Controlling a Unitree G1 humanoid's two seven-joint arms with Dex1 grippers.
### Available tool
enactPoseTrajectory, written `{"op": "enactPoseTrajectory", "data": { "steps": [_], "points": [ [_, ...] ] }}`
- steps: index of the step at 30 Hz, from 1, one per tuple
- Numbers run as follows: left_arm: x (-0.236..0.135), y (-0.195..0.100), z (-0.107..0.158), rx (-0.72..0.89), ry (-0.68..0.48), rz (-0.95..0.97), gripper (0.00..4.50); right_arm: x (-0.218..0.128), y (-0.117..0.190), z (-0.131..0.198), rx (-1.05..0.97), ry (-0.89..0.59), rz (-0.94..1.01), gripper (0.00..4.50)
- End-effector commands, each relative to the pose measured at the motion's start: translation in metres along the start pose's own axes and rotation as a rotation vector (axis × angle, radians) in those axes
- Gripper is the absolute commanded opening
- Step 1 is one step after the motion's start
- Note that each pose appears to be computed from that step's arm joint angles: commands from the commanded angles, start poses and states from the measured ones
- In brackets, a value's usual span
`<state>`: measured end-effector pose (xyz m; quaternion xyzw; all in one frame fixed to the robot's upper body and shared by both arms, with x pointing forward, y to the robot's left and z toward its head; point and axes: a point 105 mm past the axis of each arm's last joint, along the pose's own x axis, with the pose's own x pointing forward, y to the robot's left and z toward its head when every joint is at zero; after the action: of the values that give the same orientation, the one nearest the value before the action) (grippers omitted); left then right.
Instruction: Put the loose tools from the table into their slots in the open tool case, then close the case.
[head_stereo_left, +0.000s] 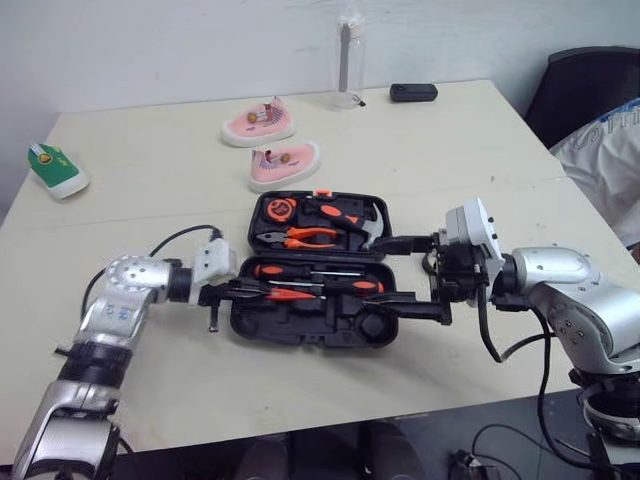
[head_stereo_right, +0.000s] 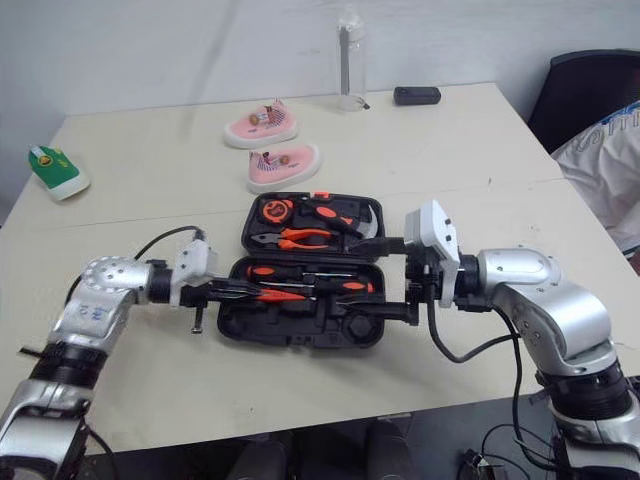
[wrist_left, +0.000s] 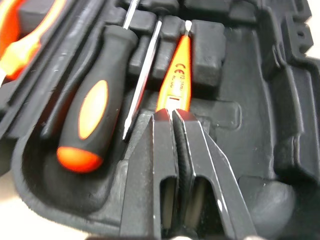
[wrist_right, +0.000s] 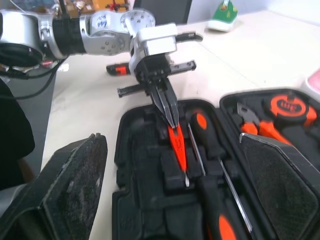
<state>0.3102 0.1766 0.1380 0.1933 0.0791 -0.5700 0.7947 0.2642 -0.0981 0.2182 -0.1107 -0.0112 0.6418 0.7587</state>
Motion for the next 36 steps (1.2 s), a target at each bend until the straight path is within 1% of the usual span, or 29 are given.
{"op": "enactPoseTrajectory", "data": {
  "steps": [1,2,4,7,8,9,10,13,17,19,21,22,26,29,31,33,36],
  "points": [
    [-0.051,-0.008,0.040,-0.060,-0.134,0.212,1.20,0.005,0.000,0.022,-0.037,-0.076,0.063,4.50],
    [-0.063,-0.016,0.040,-0.083,-0.137,0.279,1.52,0.008,0.000,0.025,-0.042,-0.088,0.083,4.50],
    [-0.085,-0.031,0.037,-0.137,-0.138,0.413,2.32,0.013,-0.002,0.029,-0.055,-0.103,0.119,4.50],
    [-0.114,-0.054,0.032,-0.215,-0.139,0.616,3.60,0.018,-0.007,0.032,-0.074,-0.113,0.166,4.50],
    [-0.129,-0.067,0.025,-0.245,-0.132,0.725,4.04,0.021,-0.009,0.034,-0.080,-0.123,0.185,4.50],
    [-0.143,-0.080,0.018,-0.274,-0.114,0.823,4.39,0.023,-0.011,0.036,-0.086,-0.131,0.203,4.50],
    [-0.154,-0.094,0.013,-0.300,-0.097,0.912,4.46,0.026,-0.013,0.038,-0.092,-0.137,0.220,4.50],
    [-0.178,-0.134,-0.002,-0.390,-0.056,1.110,4.46,0.032,-0.014,0.043,-0.113,-0.152,0.270,4.50],
    [-0.199,-0.185,-0.023,-0.525,-0.022,1.331,4.46,0.039,-0.014,0.047,-0.130,-0.165,0.329,4.50],
    [-0.201,-0.200,-0.033,-0.587,-0.031,1.388,4.46,0.041,-0.014,0.047,-0.131,-0.165,0.350,4.50],
    [-0.198,-0.204,-0.037,-0.603,-0.028,1.389,4.46,0.042,-0.014,0.046,-0.131,-0.161,0.360,4.50],
    [-0.197,-0.204,-0.038,-0.607,-0.026,1.379,4.46,0.043,-0.014,0.045,-0.131,-0.159,0.364,4.50],
    [-0.198,-0.168,-0.039,-0.566,-0.011,1.302,4.46,0.043,-0.012,0.042,-0.127,-0.153,0.368,4.50],
    [-0.196,-0.138,-0.052,-0.573,0.035,1.252,4.46,0.040,-0.011,0.040,-0.123,-0.147,0.354,4.50],
    [-0.194,-0.126,-0.060,-0.588,0.061,1.233,4.46,0.039,-0.010,0.039,-0.123,-0.143,0.341,4.50],
    [-0.193,-0.116,-0.063,-0.598,0.064,1.227,4.46,0.037,-0.009,0.039,-0.122,-0.140,0.331,4.50],
    [-0.194,-0.099,-0.077,-0.641,0.079,1.246,4.46,0.034,-0.005,0.037,-0.127,-0.131,0.317,4.50]
  ]
}}
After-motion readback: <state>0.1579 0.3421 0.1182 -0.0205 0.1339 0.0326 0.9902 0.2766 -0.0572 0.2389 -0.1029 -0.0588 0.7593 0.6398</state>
